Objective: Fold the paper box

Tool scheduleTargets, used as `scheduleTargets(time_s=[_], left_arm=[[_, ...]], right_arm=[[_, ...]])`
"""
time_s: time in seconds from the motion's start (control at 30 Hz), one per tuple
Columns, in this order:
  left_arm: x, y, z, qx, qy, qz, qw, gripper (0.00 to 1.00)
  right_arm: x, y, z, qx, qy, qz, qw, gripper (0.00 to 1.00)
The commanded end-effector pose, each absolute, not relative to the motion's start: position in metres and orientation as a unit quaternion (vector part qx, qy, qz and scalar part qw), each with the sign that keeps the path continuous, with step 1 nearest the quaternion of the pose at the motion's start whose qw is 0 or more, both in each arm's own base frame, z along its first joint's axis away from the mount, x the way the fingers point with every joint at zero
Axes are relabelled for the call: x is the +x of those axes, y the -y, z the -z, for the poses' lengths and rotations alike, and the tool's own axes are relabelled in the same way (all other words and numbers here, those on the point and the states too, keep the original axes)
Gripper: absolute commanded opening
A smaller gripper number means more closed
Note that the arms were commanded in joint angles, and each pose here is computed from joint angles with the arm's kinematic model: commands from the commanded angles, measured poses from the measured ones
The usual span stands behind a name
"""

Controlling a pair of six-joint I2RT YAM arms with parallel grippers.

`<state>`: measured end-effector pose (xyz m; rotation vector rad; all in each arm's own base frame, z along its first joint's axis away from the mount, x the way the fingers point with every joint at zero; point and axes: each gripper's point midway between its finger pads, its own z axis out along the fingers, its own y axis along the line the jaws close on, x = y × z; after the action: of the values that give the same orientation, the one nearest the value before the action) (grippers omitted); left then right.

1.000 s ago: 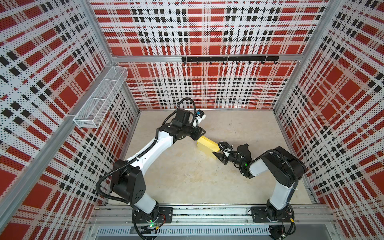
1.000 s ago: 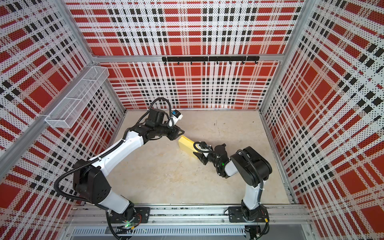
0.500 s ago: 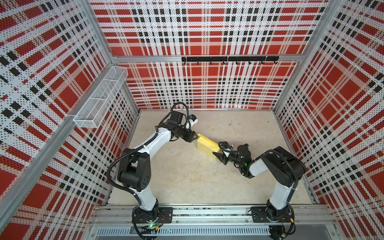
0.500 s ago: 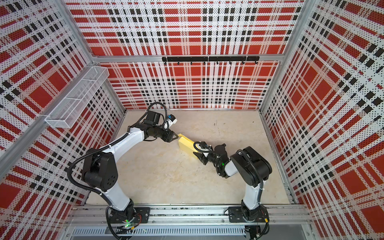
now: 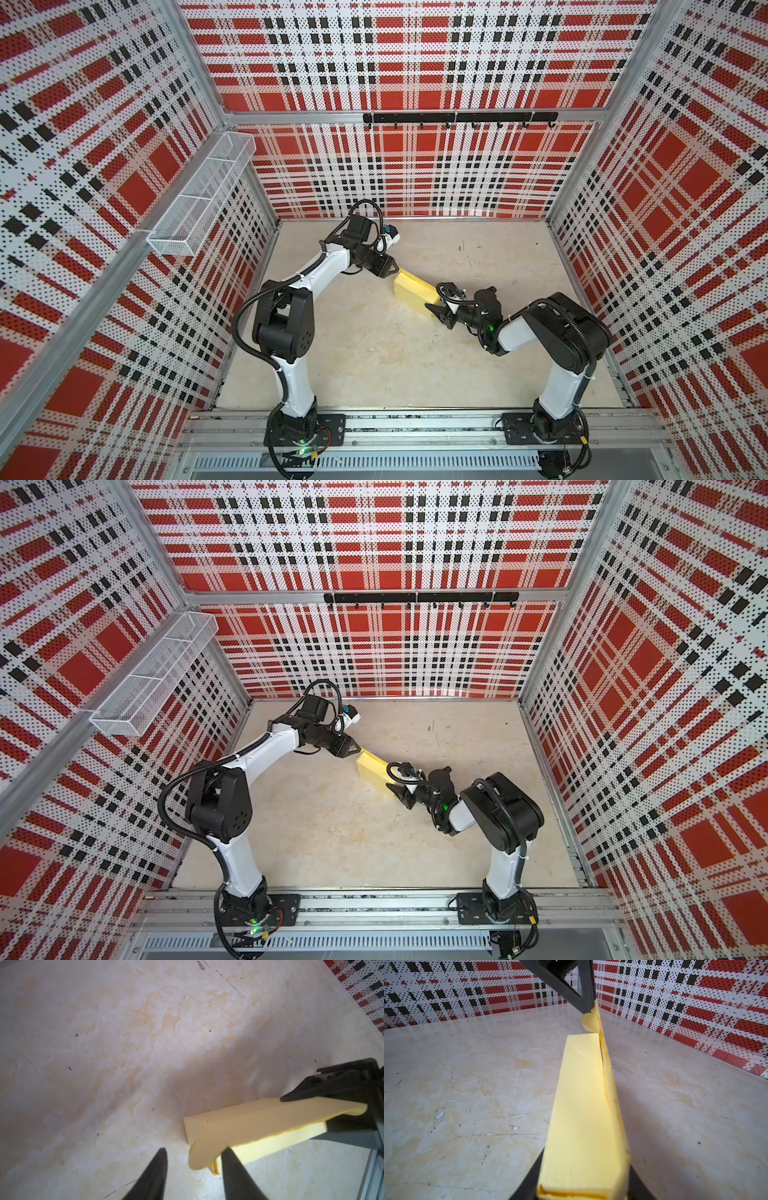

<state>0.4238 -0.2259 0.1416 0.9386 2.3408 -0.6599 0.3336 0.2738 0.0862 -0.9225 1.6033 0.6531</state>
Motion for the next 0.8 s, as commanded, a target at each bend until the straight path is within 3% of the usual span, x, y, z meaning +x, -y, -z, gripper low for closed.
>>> scheduleTargets(time_s=[0.0, 0.13, 0.77], left_arm=[[0.415, 0.236, -0.147, 0.358, -0.861, 0.257, 0.255, 0.35], [0.410, 0.238, -0.157, 0.350, -0.860, 0.257, 0.268, 0.21], [0.401, 0.238, -0.142, 0.335, -0.872, 0.250, 0.256, 0.04]], right_arm=[[0.337, -0.276, -0.086, -0.399, -0.674, -0.272, 0.560, 0.37], [0.337, -0.276, -0.084, -0.400, -0.674, -0.270, 0.559, 0.37], [0.338, -0.276, -0.083, -0.398, -0.674, -0.271, 0.560, 0.37]])
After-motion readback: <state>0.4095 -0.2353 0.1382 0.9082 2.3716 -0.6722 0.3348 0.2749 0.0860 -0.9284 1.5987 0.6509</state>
